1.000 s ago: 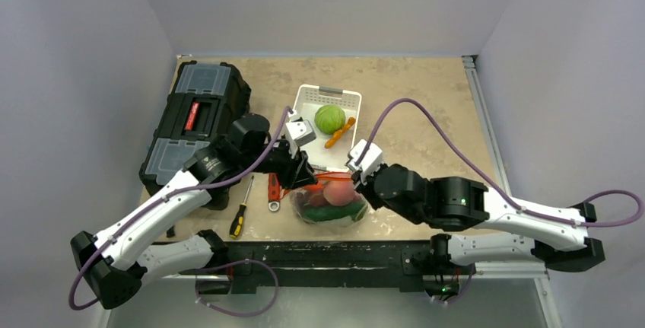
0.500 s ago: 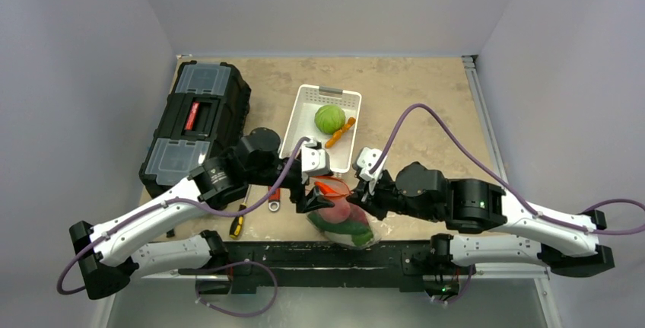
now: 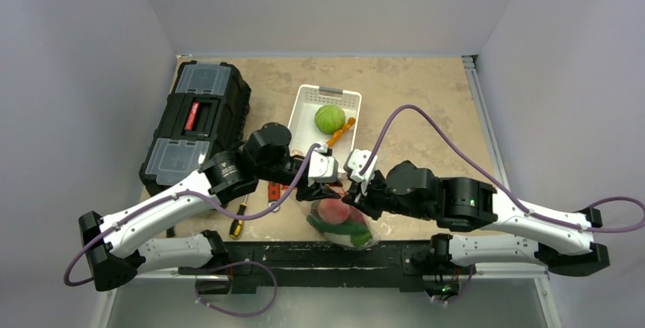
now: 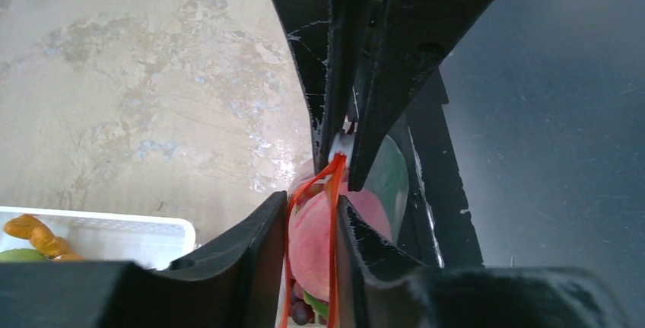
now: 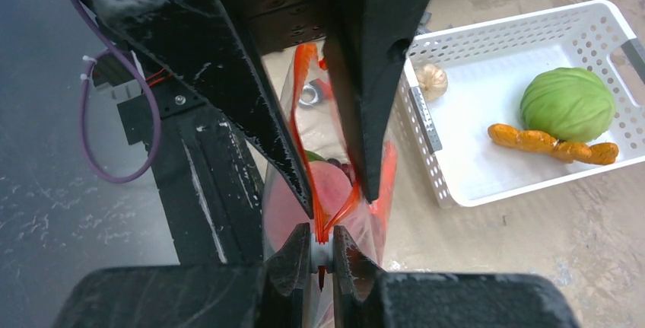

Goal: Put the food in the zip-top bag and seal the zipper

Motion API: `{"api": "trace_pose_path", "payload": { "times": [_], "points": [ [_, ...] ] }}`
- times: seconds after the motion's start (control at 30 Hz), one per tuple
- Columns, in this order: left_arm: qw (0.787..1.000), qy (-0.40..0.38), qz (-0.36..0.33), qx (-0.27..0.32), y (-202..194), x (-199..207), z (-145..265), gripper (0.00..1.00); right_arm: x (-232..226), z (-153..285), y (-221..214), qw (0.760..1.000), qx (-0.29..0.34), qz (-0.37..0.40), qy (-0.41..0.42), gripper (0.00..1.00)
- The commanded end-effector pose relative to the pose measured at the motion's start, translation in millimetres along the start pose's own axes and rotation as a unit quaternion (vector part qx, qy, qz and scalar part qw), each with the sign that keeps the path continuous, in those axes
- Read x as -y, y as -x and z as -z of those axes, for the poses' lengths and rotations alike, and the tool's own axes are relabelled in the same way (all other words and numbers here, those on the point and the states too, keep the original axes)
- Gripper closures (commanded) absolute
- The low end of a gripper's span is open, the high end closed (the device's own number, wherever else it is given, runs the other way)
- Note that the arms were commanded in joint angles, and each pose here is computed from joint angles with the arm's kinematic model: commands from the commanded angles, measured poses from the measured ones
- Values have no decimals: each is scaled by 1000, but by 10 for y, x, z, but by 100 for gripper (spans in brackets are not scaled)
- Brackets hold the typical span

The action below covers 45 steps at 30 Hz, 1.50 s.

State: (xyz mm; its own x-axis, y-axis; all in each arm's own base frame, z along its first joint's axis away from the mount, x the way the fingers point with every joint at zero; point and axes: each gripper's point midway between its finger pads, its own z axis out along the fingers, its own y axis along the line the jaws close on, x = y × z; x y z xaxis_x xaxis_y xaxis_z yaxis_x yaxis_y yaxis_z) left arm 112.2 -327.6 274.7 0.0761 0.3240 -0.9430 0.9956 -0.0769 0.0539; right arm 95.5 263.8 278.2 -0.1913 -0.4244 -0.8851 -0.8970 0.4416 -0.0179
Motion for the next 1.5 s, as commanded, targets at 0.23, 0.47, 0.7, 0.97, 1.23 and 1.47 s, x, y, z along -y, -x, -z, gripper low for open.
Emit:
{"api": "trace_pose_path", "payload": {
  "times": [0.23, 0.47, 0.7, 0.97, 1.23, 1.47],
  "points": [
    [1000, -10, -23, -7, -3, 59, 77, 100, 42, 154, 194, 1000, 25, -3, -4, 92],
    [1000, -3, -15, 1, 69, 74, 126, 100, 60, 100, 22, 1000, -3, -10, -14, 53],
    [1000, -8, -3, -4, 59, 87, 117, 100, -1, 35, 95, 1000, 9, -9, 0, 92],
    [999, -24, 23, -26, -95, 94, 14, 44, 34, 122, 95, 1000, 21, -1, -2, 100],
    [988, -88, 124, 28, 175, -91, 69, 57, 29, 204, 70, 1000, 26, -5, 5, 100],
    [980, -128, 150, 22, 167, -7, 13, 69, 27, 183, 88, 1000, 26, -4, 4, 100]
  ]
}}
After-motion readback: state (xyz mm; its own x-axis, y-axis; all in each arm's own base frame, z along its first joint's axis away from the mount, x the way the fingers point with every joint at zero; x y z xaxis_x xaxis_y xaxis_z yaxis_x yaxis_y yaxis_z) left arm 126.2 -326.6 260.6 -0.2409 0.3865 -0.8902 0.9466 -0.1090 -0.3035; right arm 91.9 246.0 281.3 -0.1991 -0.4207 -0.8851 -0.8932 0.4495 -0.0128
